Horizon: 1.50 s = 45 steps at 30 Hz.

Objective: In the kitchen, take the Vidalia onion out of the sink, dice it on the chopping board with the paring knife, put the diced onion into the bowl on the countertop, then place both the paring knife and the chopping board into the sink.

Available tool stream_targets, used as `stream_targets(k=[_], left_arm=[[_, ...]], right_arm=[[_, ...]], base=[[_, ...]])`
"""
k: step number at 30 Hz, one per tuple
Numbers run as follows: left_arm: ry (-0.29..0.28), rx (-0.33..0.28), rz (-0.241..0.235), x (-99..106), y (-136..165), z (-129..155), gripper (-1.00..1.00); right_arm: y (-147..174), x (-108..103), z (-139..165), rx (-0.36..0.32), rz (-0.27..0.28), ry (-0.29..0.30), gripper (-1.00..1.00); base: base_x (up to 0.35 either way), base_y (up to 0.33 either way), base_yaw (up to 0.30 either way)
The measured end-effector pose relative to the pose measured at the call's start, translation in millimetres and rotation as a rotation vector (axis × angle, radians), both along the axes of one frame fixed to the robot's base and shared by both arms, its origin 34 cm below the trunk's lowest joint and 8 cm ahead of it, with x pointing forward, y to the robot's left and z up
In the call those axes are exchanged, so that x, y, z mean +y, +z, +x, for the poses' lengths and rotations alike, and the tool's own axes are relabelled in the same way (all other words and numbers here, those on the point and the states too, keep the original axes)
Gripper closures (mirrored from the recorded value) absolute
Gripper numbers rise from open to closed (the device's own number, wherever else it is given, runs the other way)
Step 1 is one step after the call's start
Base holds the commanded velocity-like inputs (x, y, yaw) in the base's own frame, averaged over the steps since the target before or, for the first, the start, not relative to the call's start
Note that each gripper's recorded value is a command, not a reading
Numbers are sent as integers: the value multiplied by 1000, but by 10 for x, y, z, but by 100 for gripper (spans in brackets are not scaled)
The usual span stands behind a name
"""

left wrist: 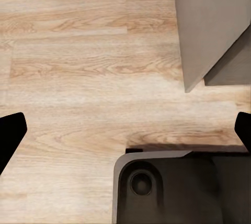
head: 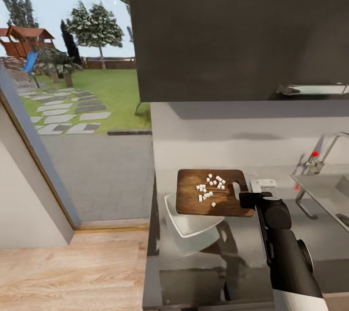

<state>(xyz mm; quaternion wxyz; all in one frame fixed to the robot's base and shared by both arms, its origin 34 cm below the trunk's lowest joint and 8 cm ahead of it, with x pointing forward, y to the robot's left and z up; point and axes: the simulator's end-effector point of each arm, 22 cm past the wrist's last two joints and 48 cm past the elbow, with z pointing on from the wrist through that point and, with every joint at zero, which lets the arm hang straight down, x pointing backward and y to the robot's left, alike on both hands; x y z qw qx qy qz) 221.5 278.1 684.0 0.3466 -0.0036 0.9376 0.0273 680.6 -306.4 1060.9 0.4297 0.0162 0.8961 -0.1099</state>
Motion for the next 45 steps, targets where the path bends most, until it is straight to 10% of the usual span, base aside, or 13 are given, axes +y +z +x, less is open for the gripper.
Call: stream_targets(k=[45], left_arm=[[0,-53,0,-1,63,166,-100]], right_arm=[[305,27,-22,-59,0,9,100]], base=[[19,74,0]])
